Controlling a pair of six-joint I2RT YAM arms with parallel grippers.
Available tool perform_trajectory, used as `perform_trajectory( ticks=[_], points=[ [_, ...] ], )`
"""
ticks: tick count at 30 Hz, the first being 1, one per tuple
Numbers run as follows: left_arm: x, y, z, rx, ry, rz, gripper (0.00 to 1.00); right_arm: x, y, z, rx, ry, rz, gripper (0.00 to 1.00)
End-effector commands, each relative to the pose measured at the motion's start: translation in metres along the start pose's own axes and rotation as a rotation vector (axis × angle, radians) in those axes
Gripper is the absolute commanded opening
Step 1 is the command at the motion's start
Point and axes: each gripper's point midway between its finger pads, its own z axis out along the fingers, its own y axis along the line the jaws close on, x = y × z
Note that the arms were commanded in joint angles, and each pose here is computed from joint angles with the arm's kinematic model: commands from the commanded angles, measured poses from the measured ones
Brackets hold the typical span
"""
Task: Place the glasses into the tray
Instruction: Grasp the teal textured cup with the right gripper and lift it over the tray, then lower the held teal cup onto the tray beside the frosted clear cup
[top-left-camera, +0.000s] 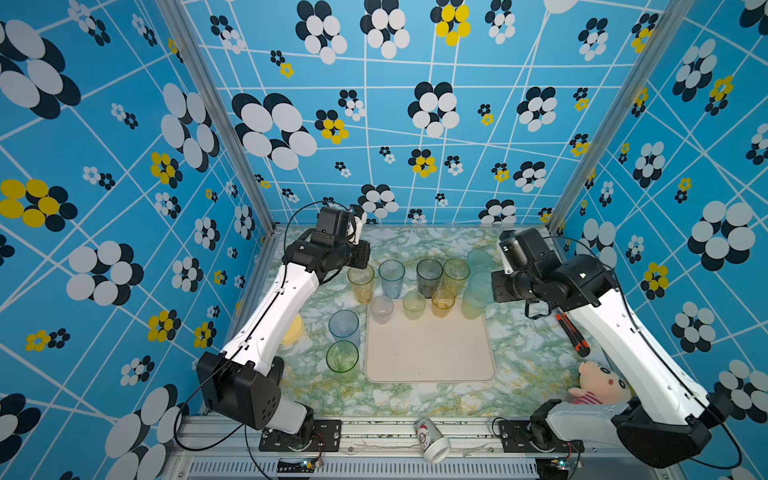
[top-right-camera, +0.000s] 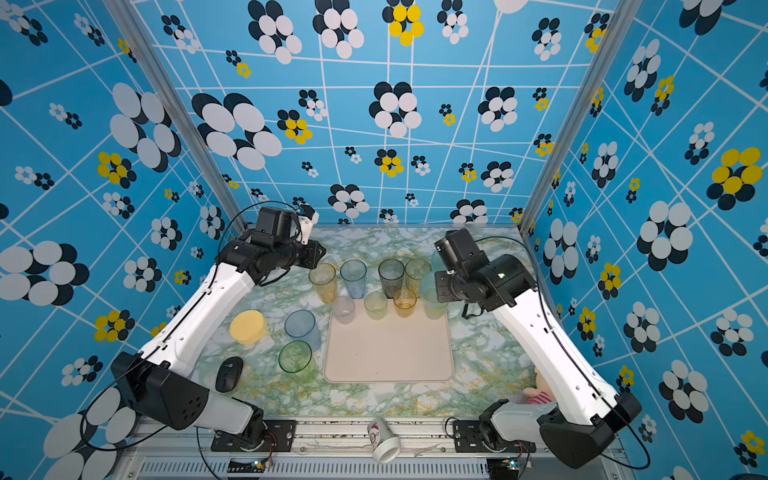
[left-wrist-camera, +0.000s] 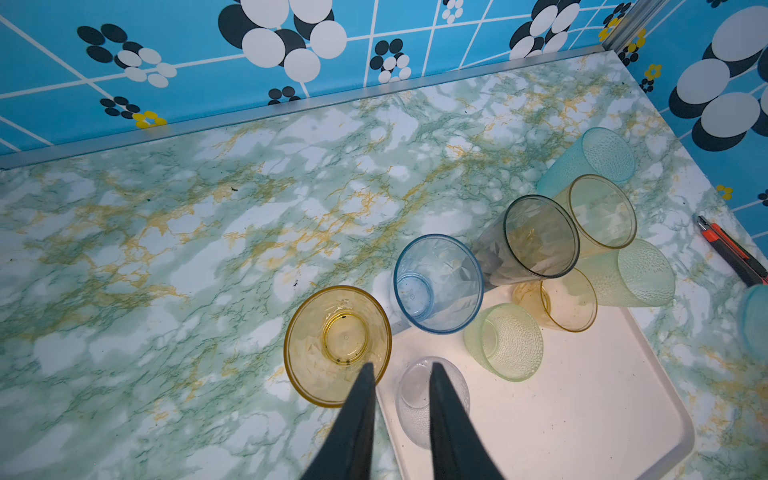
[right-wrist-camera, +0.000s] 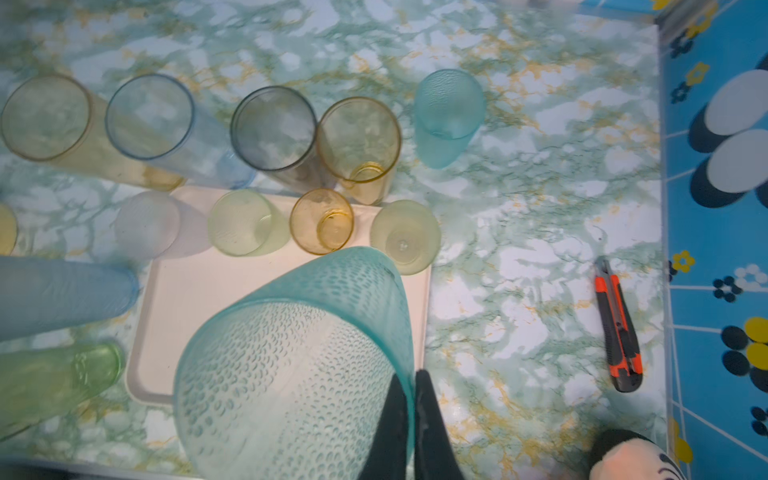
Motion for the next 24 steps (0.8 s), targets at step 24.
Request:
perform_trajectory(
  ticks=[24],
  points=[
    [0.002, 0.013, -0.027, 0.012, -0.034, -0.032, 0.26, 0.026, 0.233, 0.123, -0.298, 0.180, -0.184, 0.00]
  ],
)
